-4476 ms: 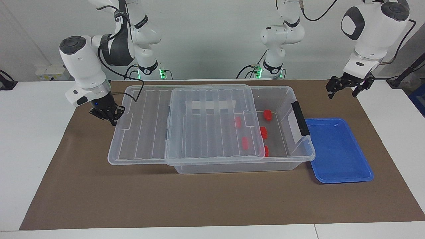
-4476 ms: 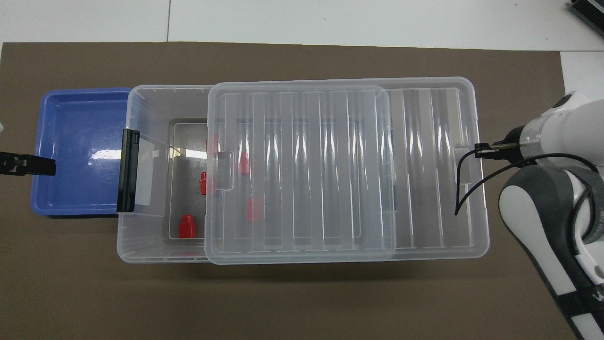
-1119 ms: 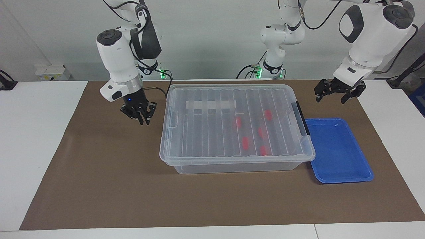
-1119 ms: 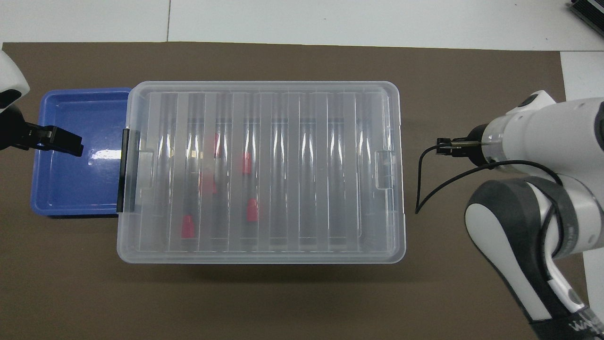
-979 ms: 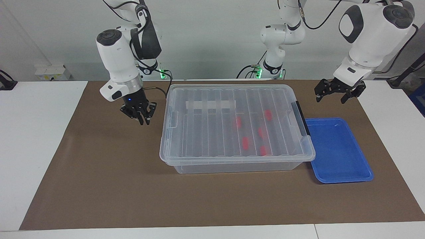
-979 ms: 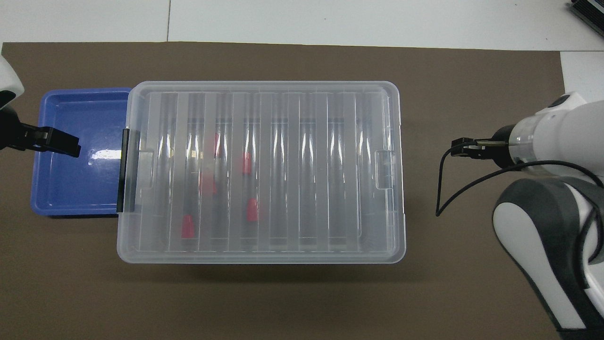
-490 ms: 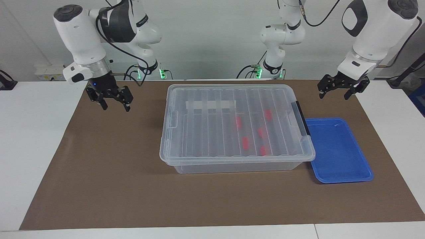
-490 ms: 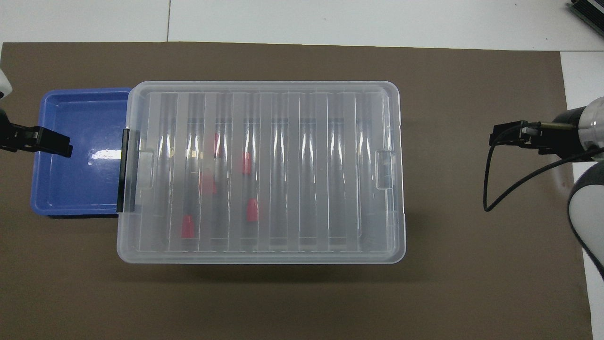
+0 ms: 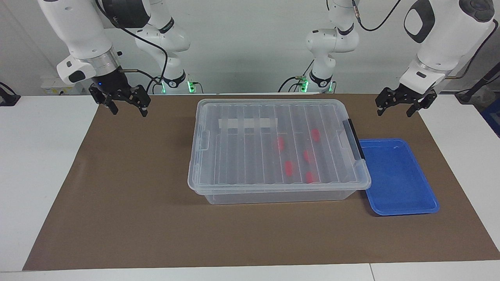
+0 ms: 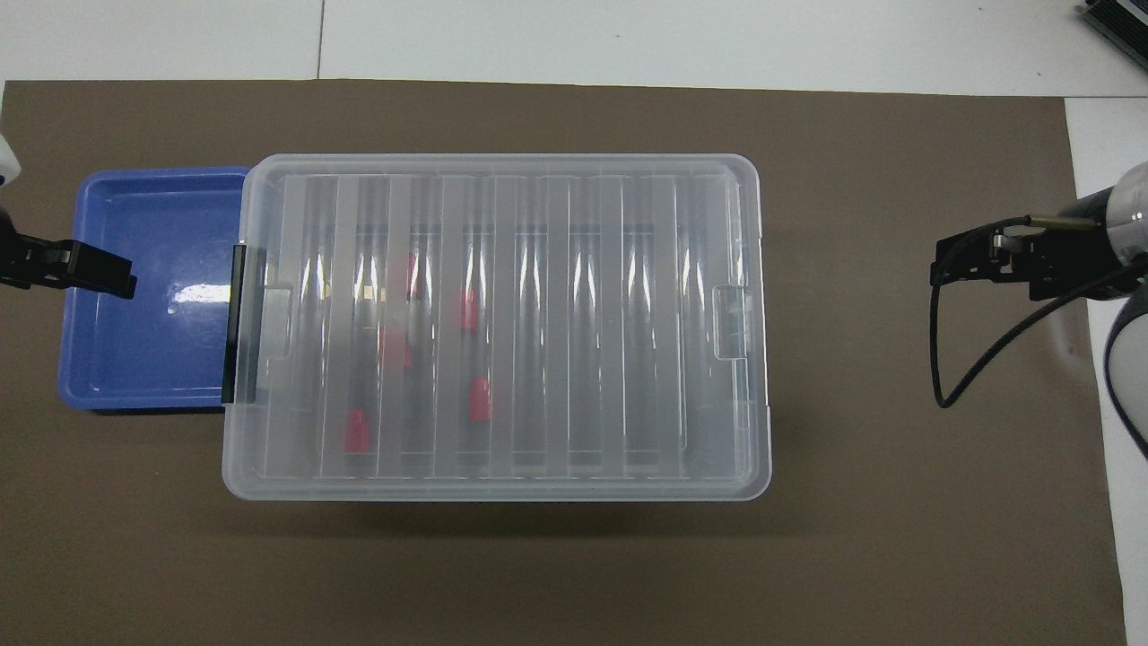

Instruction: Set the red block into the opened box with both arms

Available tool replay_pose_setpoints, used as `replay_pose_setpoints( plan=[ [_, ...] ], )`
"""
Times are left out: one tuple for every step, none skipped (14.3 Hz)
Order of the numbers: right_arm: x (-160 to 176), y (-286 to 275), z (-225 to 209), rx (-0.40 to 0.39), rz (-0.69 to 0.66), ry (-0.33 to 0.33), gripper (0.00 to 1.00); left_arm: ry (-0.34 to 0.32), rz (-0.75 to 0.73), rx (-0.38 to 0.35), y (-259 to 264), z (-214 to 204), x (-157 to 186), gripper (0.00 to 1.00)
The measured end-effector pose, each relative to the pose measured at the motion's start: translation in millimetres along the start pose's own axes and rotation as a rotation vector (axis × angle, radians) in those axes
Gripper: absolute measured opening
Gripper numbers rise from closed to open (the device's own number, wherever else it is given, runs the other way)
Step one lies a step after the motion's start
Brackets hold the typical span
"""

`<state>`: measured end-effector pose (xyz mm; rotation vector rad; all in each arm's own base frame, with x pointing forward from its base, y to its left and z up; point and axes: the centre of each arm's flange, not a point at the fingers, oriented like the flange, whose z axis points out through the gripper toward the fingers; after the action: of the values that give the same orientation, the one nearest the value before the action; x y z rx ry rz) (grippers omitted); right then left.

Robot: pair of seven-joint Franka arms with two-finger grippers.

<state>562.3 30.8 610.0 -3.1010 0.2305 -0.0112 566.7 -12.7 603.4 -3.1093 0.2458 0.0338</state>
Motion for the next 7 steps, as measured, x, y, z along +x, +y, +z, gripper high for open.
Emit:
replay_pose_setpoints(
  plan=[
    [-1.2, -2.7, 1.3, -0.003, -0.001, -0.007, 1.00, 0.000, 0.000, 0.000, 0.0, 0.0, 0.0, 1.00],
    [-2.3, -4.2, 2.6, -0.007, 0.001, -0.013, 1.00, 0.000, 0.000, 0.000, 0.0, 0.0, 0.0, 1.00],
    [-3.1, -4.3, 4.1, -0.014, 0.001, -0.016, 1.00, 0.000, 0.000, 0.000, 0.0, 0.0, 0.0, 1.00],
    [-4.0, -3.6, 5.4, -0.024, -0.001, -0.018, 1.00, 0.000, 0.000, 0.000, 0.0, 0.0, 0.0, 1.00],
    [-4.9, -3.4, 6.9, -0.032, -0.002, -0.020, 1.00, 0.000, 0.000, 0.000, 0.0, 0.0, 0.0, 1.00],
    [-6.0, -4.7, 7.8, -0.039, -0.007, -0.021, 1.00, 0.000, 0.000, 0.000, 0.0, 0.0, 0.0, 1.00],
    [-7.5, -7.5, 8.8, -0.045, -0.013, -0.022, 1.00, 0.000, 0.000, 0.000, 0.0, 0.0, 0.0, 1.00]
  ],
)
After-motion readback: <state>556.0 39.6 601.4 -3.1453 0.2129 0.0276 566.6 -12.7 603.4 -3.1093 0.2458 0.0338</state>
